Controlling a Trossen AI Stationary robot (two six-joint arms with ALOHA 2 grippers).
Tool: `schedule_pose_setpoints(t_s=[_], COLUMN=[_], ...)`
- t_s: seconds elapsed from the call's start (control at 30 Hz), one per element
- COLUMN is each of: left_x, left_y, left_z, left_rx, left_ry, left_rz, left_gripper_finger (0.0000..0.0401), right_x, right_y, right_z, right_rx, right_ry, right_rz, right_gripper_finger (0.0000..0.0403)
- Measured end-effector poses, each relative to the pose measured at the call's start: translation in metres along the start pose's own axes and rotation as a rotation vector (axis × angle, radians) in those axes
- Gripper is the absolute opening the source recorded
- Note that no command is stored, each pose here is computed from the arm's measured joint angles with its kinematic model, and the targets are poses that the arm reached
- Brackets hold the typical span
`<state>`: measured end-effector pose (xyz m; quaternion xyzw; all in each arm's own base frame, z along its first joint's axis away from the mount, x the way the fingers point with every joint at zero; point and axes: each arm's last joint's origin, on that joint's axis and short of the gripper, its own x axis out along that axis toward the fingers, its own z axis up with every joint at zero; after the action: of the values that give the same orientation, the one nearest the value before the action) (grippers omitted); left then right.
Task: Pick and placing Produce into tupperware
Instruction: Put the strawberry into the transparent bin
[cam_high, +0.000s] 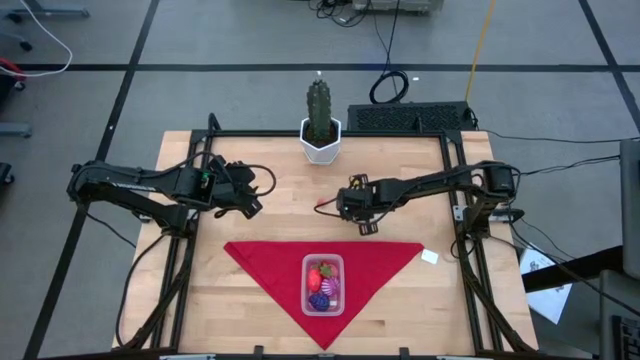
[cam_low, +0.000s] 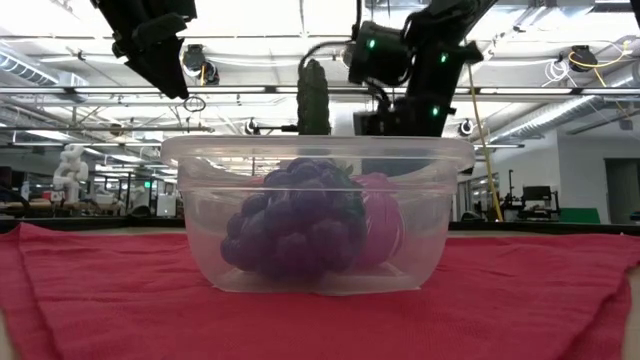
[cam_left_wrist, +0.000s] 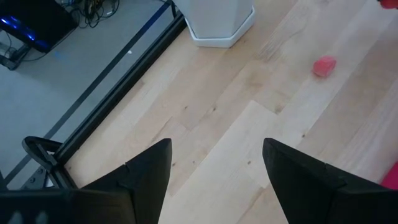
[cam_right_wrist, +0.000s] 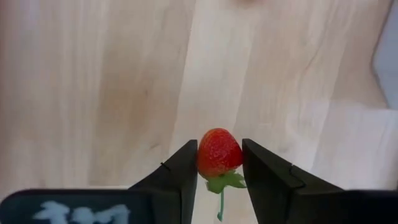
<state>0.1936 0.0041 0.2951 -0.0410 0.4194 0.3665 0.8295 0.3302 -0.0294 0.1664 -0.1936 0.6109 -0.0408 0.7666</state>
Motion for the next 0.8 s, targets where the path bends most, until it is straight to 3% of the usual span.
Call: schedule_pose_setpoints(t_s=[0.17,0.33,0.63,0.8], left_x=[0.000,0.000,0.000,0.000], left_y=[0.000,0.000,0.000,0.000], left_z=[0.000,0.000,0.000,0.000], left_rx=[-0.002,-0.002,-0.002,-0.002], left_ry=[0.000,0.000,0.000,0.000], left_rz=[0.000,0.000,0.000,-0.001], left_gripper_finger=[0.0257,0.0257,0.0257,0.0258], right_x=[-0.022,-0.041,-0.088,-0.093], right_y=[0.008,0.036,0.086,0.113], right_z=[0.004,0.016,0.070,0.099], right_rx=[0.025,-0.037,-0.164,-0.218], right_ry=[-0.067,-0.115,-0.290,-0.307], right_rz=[-0.007,0.017,-0.011,0.009], right_gripper_finger=[0.0108,0.0109,0.0106,0.0105])
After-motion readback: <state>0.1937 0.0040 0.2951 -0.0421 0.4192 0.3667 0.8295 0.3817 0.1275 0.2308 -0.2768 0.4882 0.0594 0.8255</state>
